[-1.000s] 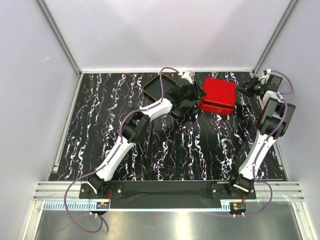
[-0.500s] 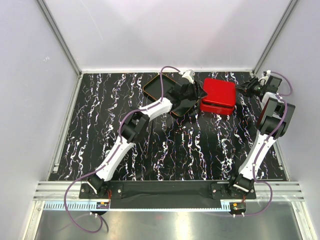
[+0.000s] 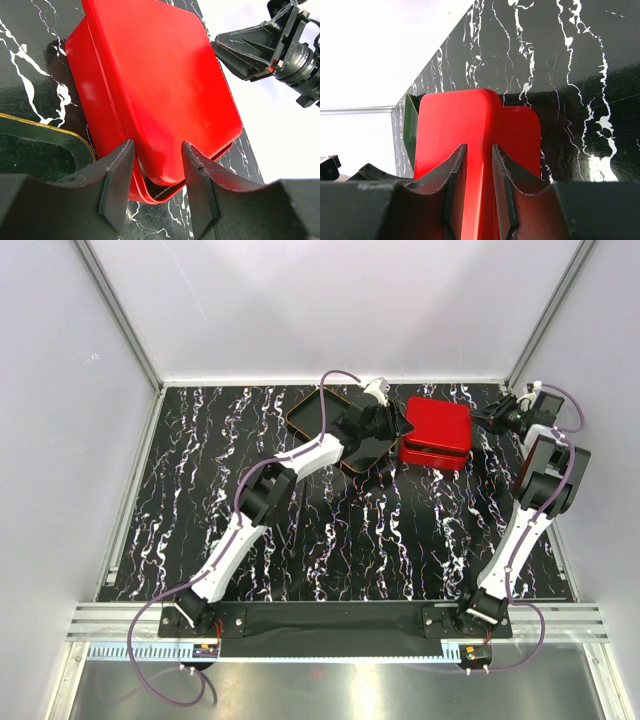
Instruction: Pack the chocolate
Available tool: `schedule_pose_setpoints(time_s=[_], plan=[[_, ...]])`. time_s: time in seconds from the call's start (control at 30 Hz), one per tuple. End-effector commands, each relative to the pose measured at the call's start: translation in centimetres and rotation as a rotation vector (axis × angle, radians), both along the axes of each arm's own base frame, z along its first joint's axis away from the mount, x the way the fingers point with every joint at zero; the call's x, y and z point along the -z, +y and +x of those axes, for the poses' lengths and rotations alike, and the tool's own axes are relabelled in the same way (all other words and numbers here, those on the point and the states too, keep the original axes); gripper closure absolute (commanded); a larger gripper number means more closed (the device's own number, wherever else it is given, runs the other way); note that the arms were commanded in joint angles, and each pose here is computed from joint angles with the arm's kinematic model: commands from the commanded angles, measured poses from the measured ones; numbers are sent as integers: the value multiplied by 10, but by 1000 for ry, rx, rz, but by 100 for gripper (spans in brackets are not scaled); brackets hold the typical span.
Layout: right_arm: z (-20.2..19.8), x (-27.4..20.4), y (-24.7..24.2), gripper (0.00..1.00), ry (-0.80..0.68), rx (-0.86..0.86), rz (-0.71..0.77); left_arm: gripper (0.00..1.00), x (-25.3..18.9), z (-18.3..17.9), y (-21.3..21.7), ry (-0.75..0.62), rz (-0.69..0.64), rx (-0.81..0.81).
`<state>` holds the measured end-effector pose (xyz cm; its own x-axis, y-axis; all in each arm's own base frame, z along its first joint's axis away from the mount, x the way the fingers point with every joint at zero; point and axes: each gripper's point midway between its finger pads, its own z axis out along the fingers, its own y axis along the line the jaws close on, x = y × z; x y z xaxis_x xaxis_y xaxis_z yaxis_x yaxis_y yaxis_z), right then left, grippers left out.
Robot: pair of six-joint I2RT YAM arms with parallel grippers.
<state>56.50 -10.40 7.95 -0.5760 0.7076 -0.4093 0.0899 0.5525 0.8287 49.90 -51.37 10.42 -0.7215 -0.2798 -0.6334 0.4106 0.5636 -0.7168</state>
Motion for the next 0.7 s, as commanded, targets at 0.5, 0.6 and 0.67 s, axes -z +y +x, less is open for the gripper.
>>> schedule_pose_setpoints(time_s=[0.5,0.6,0.67], plan=[[-5,-37,5,67,-57,-52,20,62,-86,-5,-7,-159,-95,43],[-10,-28,7,67,-4,-54,33,63,-82,-5,-7,-154,-91,44],[-14,-25,9,67,26,-63,47,64,-81,-4,-7,-153,-94,43]])
